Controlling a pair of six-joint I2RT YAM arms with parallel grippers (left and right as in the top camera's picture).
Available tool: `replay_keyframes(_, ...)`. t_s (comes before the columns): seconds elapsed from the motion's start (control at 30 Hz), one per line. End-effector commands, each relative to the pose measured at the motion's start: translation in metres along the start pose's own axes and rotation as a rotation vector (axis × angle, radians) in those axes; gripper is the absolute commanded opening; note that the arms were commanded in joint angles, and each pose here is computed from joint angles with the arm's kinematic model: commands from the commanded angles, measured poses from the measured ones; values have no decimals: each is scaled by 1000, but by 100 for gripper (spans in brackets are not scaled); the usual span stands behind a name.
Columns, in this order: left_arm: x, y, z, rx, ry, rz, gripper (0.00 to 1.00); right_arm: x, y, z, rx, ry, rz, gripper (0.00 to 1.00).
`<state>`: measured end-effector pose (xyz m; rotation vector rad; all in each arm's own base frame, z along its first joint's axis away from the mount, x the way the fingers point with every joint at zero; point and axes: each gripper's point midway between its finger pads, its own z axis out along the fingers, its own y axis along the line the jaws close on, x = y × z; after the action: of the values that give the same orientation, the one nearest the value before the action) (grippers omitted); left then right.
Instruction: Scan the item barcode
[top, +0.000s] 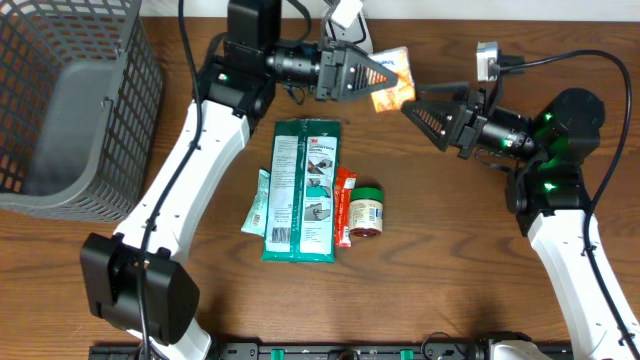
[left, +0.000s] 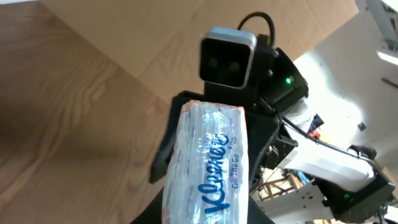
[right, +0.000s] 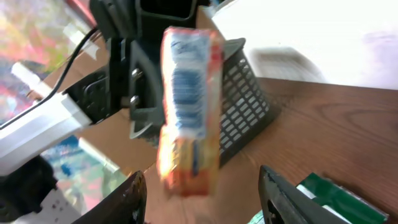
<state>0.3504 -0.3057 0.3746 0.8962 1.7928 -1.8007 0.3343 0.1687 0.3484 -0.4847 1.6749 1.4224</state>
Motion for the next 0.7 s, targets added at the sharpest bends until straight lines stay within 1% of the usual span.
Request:
replay_keyframes(0.0, -4, -13, -2, 8, -4, -3, 10, 2, 8, -4, -46, 32, -33, 52)
replay_keyframes(0.07, -4, -14, -2, 8, -4, -3, 10, 3, 10, -4, -54, 39, -33, 51)
replay_keyframes(0.17, -4, -14, -2, 8, -4, -7, 10, 2, 10, -4, -55, 36, -41, 43)
replay_keyframes(0.23, -2, -13, -2, 7, -2, -18, 10, 1, 11, -4, -57, 33, -51, 35)
replay_keyframes(0.27, -2, -12, -2, 6, 0, -25, 10, 0, 12, -4, -58, 30, -60, 34)
replay_keyframes(0.3, -1, -12, -2, 6, 1, -30, 10, -1, 13, -4, -61, 26, -73, 34)
replay_keyframes(0.4, 0, -12, -2, 7, 5, -43, 10, -5, 15, -4, -63, 11, -106, 40)
replay_keyframes(0.43, 1, -13, -2, 12, 8, -43, 10, -6, 14, -4, -58, 7, -106, 40)
replay_keyframes(0.57, 3, -15, 0, 25, 18, -49, 10, -3, 13, -3, -58, 15, -94, 37)
replay_keyframes(0.67, 5, -19, 5, 37, 30, -50, 10, -1, 16, 0, -68, 21, -119, 34)
